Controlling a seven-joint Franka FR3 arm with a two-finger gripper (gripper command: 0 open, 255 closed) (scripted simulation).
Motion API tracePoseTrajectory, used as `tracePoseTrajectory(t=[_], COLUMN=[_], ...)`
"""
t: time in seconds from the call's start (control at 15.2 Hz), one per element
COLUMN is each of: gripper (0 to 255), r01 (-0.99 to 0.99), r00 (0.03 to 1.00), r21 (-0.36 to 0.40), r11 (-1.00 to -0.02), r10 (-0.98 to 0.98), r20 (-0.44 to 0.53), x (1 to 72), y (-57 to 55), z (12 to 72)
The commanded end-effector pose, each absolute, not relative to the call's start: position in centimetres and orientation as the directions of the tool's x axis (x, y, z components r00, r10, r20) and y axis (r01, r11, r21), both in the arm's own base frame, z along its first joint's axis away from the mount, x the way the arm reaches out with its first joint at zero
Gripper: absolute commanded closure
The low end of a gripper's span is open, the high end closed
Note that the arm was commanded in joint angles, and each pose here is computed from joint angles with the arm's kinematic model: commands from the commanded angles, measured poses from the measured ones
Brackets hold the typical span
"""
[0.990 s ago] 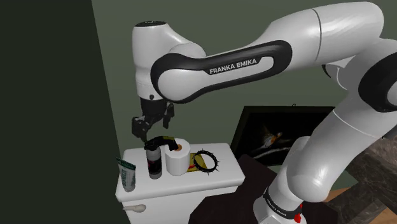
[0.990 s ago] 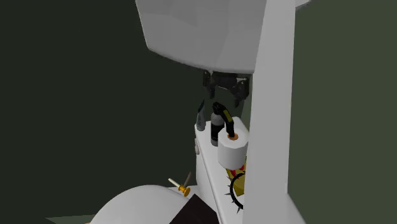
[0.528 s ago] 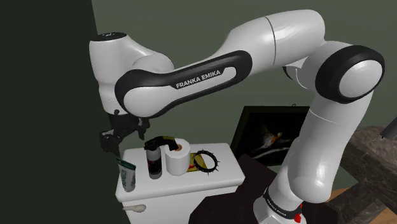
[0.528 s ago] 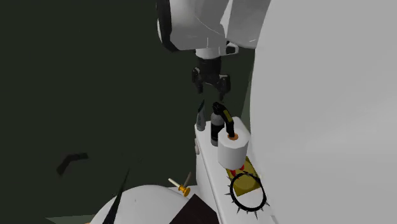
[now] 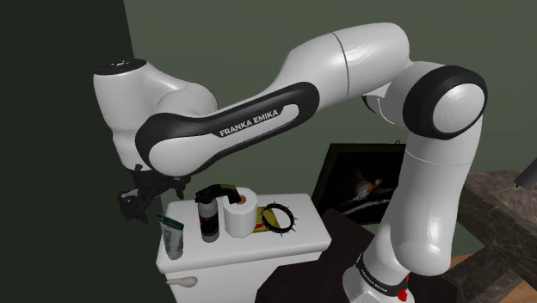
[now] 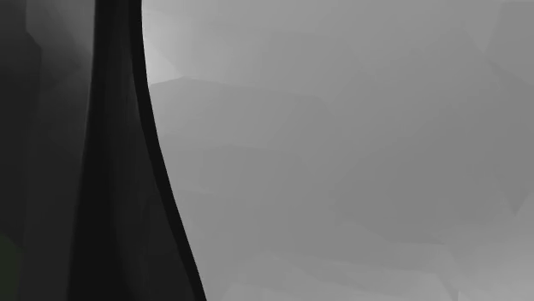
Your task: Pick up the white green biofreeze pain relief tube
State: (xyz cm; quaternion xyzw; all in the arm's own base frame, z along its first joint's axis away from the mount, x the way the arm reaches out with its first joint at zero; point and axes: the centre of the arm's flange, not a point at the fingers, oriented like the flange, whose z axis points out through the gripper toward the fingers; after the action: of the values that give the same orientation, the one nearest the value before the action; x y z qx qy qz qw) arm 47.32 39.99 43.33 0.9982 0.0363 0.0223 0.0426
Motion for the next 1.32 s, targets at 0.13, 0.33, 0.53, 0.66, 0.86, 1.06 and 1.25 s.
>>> tracePoseTrajectory(t=[0.13, 0.33, 0.53, 0.66, 0.86, 1.06, 1.25], gripper=[0, 255, 255, 255, 255, 255, 255], r01=[0.075, 0.075, 0.075, 0.075, 0.075, 0.075, 0.075], r00=[0.996, 0.996, 0.996, 0.996, 0.996, 0.996, 0.996], r21=[0.061, 0.061, 0.061, 0.061, 0.061, 0.061, 0.061], r11=[-0.995, -0.995, -0.995, -0.995, -0.995, -0.995, -0.995], r10=[0.078, 0.077, 0.078, 0.078, 0.078, 0.078, 0.078], r20=[0.043, 0.044, 0.044, 0.044, 0.043, 0.043, 0.043], x=[48.0, 48.3, 48.2, 48.2, 48.0, 48.0, 48.0], y=[40.7, 39.8, 40.0, 40.0, 40.7, 40.7, 40.7], z=[39.8, 40.1, 40.0, 39.9, 39.8, 41.4, 43.0])
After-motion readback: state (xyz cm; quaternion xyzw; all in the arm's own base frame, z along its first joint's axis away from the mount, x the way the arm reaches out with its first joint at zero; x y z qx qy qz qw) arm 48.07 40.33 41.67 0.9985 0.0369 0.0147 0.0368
